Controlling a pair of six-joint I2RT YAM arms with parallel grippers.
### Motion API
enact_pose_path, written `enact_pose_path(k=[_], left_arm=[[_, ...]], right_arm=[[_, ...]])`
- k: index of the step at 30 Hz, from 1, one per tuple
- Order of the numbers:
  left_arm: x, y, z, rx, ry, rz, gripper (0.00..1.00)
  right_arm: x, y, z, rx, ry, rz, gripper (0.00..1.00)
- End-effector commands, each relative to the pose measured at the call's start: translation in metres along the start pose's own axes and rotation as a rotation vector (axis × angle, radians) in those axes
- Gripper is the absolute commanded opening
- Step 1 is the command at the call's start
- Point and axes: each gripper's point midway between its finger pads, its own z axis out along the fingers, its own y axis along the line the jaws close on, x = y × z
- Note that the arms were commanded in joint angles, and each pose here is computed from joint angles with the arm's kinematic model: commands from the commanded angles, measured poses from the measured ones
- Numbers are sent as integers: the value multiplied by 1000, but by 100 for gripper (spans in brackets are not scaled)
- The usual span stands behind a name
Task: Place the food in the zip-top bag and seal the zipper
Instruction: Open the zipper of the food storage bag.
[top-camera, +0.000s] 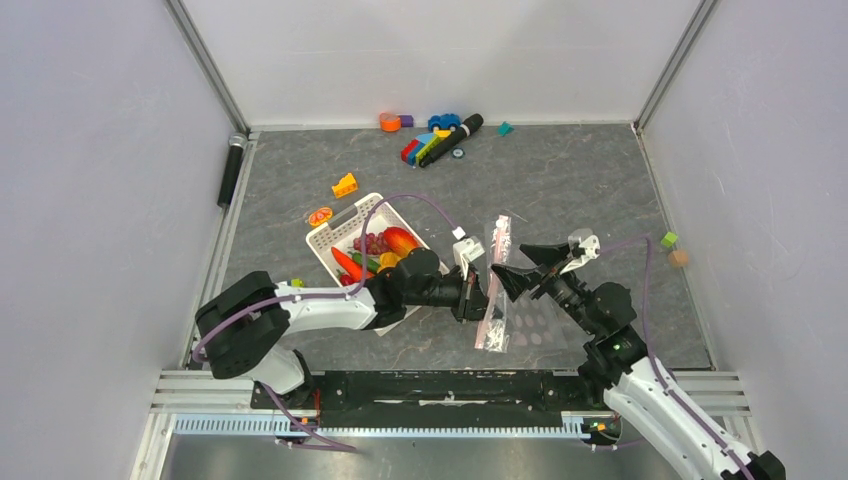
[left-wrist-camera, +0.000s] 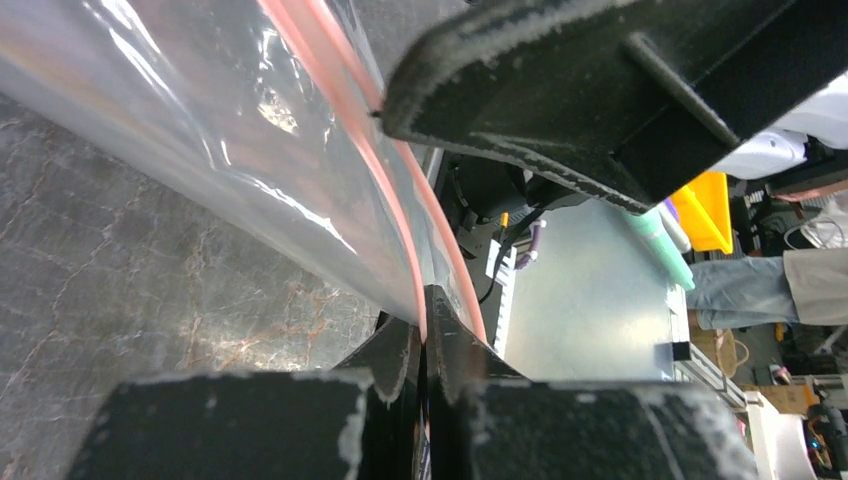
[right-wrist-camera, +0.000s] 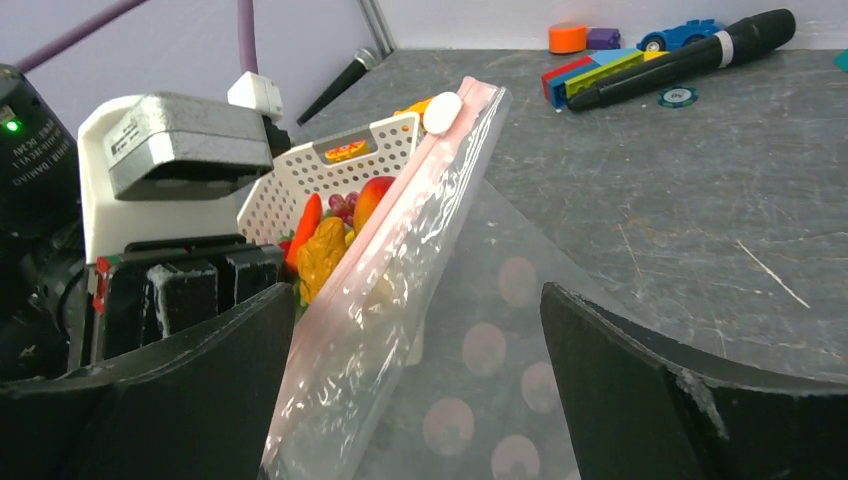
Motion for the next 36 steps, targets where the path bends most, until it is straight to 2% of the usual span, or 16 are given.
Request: enact_pose_path(k=[1, 7, 11, 16, 22, 29, 36], left_arm=[[-9, 3, -5, -51, -31, 40, 2], [-2, 18, -11, -146, -7, 9, 2], [9, 35, -17, -222, 12, -7, 2], [11, 55, -18, -307, 8, 23, 2], [-10, 77, -12, -430, -34, 58, 2], [-26, 100, -3, -520, -69, 0, 2], [-26, 104, 3, -540, -47, -50, 2]], right_arm=[[-10, -3, -5, 31, 19, -97, 98], [-10, 11, -15, -63, 115, -255, 98], [5, 22, -17, -152, 118, -242, 98], [11, -1, -12, -33, 173, -246, 98], [32, -23, -9, 64, 291, -240, 98], [59, -29, -10, 125, 388, -292, 98], [74, -29, -5, 209, 416, -380, 98]])
